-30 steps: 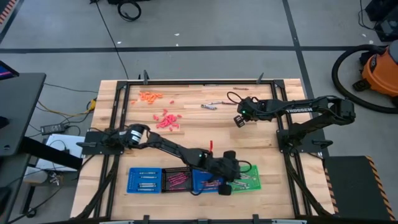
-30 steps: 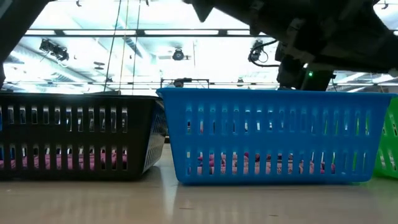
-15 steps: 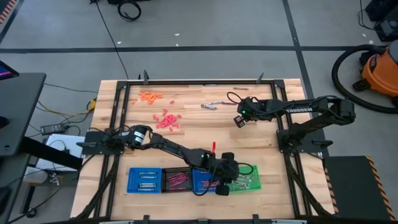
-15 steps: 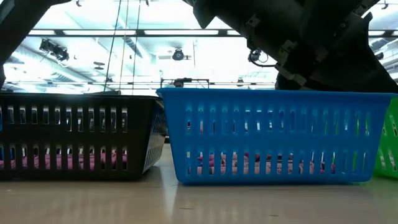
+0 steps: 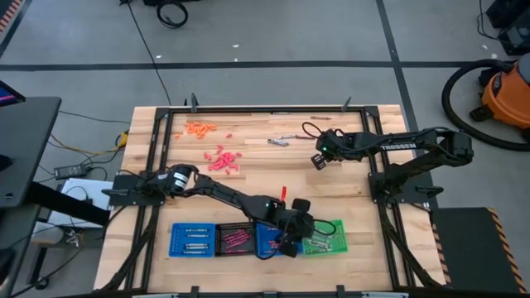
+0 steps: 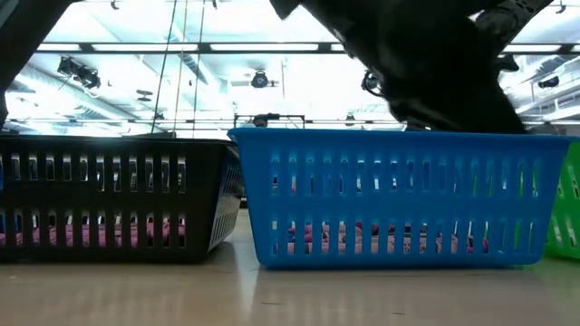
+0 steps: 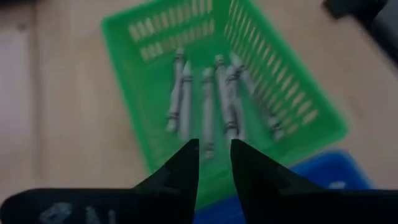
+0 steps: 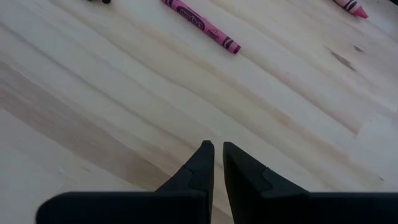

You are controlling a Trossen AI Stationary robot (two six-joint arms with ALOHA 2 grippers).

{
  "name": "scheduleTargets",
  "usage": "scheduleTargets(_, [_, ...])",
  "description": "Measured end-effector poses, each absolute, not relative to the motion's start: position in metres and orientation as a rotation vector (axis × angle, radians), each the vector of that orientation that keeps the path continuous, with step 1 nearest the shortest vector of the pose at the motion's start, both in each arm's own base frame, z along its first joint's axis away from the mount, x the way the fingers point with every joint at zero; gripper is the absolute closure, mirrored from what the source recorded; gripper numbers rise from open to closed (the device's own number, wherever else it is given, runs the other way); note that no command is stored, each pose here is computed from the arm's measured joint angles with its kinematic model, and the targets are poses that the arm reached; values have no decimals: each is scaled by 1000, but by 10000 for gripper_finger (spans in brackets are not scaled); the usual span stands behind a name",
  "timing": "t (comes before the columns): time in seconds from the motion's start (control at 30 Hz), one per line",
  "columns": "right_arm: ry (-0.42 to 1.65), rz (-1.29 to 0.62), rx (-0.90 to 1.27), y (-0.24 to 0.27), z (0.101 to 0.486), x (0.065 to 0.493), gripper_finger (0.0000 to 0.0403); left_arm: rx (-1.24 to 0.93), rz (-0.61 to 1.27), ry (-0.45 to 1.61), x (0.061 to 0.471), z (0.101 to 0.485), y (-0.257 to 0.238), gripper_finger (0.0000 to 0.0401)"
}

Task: Sort crayons
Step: Put the dark pink crayon into the black bin

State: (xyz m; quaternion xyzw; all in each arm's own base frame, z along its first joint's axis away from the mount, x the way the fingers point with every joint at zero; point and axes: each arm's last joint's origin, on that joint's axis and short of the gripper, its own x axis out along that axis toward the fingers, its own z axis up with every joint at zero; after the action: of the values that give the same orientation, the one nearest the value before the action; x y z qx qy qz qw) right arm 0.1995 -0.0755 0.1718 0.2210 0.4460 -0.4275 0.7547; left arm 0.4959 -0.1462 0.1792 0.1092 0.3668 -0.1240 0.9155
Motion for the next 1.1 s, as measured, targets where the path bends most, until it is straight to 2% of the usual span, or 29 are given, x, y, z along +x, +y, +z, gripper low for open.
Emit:
scheduleTargets(0.33, [962, -931, 482, -76, 172, 200, 360, 374, -179, 840, 481, 211, -123, 328])
scheduleTargets(0.73, [959, -921, 481, -76, 172, 201, 360, 403, -121, 1007, 472, 199, -80, 371])
scheduleTargets(0.9, [957, -908, 476, -76, 173, 202, 360, 395, -87, 940, 465, 214, -63, 389])
scheduleTargets(1.1, [943, -897, 473, -76, 173, 203, 360, 379, -29, 857, 442, 214, -32, 392])
